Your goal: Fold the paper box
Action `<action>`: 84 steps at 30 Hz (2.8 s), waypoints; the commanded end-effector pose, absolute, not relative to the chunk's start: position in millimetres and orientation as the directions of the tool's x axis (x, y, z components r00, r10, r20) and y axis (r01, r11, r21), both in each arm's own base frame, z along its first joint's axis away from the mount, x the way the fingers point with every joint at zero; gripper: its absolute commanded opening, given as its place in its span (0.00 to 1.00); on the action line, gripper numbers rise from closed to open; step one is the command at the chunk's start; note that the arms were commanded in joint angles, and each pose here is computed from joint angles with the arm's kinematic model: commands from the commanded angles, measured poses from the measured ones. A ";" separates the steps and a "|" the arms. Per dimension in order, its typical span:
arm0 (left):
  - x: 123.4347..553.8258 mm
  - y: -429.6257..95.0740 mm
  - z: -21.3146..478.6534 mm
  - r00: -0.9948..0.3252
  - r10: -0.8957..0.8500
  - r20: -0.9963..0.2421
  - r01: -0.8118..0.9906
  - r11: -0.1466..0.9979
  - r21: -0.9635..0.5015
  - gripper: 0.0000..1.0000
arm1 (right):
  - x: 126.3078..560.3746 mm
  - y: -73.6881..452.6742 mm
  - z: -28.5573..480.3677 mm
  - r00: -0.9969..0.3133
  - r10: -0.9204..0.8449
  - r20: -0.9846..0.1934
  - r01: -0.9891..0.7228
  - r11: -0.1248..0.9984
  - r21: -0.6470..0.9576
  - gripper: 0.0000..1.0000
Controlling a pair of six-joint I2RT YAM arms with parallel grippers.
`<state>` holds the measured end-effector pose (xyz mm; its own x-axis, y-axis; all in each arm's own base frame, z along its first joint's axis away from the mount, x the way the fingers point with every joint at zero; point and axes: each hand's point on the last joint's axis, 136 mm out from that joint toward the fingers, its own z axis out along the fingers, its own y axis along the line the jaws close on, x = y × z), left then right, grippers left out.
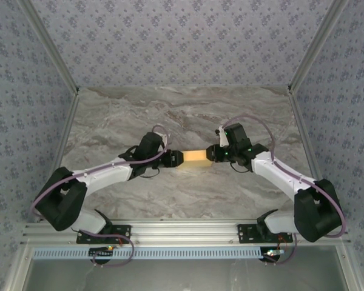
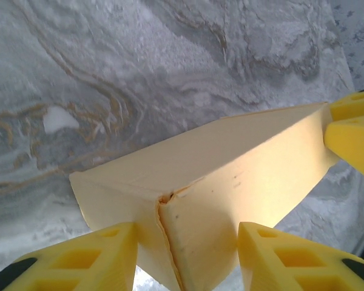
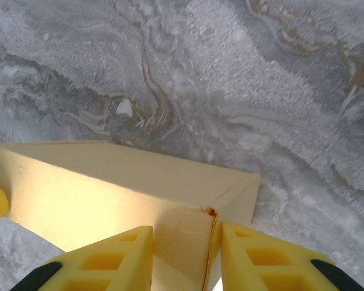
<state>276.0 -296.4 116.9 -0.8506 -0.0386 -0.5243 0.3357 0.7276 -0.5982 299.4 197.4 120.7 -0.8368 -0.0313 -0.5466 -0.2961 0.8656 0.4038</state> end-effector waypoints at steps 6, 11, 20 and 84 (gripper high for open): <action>327.2 -327.2 138.6 -0.773 0.013 -0.634 0.453 0.712 -0.537 0.46 | 344.7 211.6 137.2 -0.757 -0.065 -0.651 -0.379 0.855 0.355 0.29; 340.2 -331.2 130.2 -0.760 0.035 -0.649 0.463 0.729 -0.504 0.46 | 357.4 208.0 131.5 -0.735 -0.084 -0.673 -0.381 0.872 0.308 0.29; 340.7 -331.0 101.1 -0.775 0.066 -0.629 0.458 0.745 -0.485 0.49 | 353.5 199.9 98.5 -0.742 -0.107 -0.661 -0.366 0.892 0.266 0.29; 349.1 30.4 158.6 -0.356 -0.162 -0.920 -0.302 0.952 -0.051 0.99 | 285.4 -78.3 156.8 -0.275 0.169 -0.946 0.635 0.771 -0.047 0.99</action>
